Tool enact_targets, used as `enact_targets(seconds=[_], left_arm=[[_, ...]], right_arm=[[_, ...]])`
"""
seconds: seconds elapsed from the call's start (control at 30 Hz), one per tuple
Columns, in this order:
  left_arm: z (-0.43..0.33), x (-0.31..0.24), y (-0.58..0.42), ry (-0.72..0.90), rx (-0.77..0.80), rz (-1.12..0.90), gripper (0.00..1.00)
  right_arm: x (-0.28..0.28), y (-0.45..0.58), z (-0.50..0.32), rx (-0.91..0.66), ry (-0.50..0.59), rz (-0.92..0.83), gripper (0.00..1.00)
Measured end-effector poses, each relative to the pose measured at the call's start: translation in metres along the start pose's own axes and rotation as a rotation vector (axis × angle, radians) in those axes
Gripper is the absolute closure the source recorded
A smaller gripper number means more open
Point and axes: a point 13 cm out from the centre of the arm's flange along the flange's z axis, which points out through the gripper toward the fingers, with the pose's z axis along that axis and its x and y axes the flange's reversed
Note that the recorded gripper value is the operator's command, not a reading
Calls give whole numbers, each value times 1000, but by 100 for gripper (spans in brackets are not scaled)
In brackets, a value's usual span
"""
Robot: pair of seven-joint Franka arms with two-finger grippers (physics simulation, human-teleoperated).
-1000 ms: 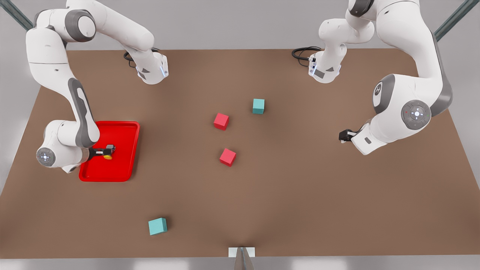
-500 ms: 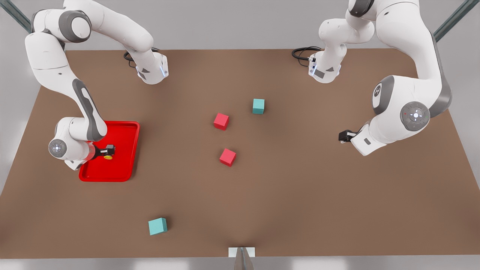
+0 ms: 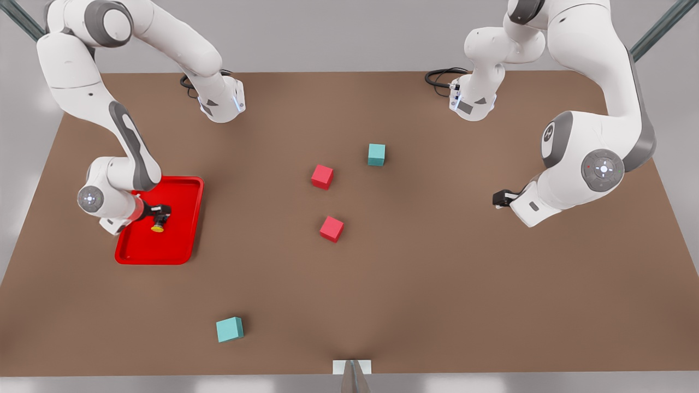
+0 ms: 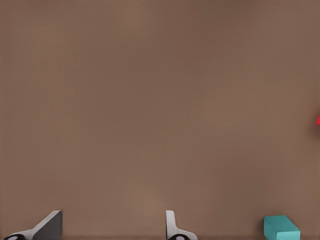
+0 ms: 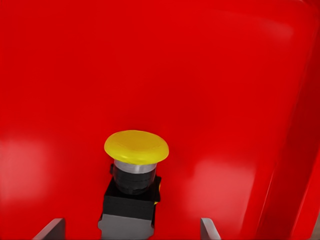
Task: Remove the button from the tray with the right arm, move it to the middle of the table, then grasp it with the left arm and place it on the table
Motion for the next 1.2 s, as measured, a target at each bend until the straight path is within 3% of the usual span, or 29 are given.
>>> enact_targets(seconds=[0.27,0.73,0.9,1.1,1.2], left_arm=[[1,-1,1,-1,0,-1,0],[8,-4,4,6,1,-6,0],[11,-6,4,10,2,-8,0],[18,-5,6,11,2,-10,0],[17,-6,5,7,2,-9,0]], right_arm=[[-18,0,-9,-9,-84,49,0],[-8,-1,9,4,-91,46,1],[-10,2,12,3,-97,42,27],[-10,-1,11,6,-104,50,38],[-12,2,13,2,-106,47,39]])
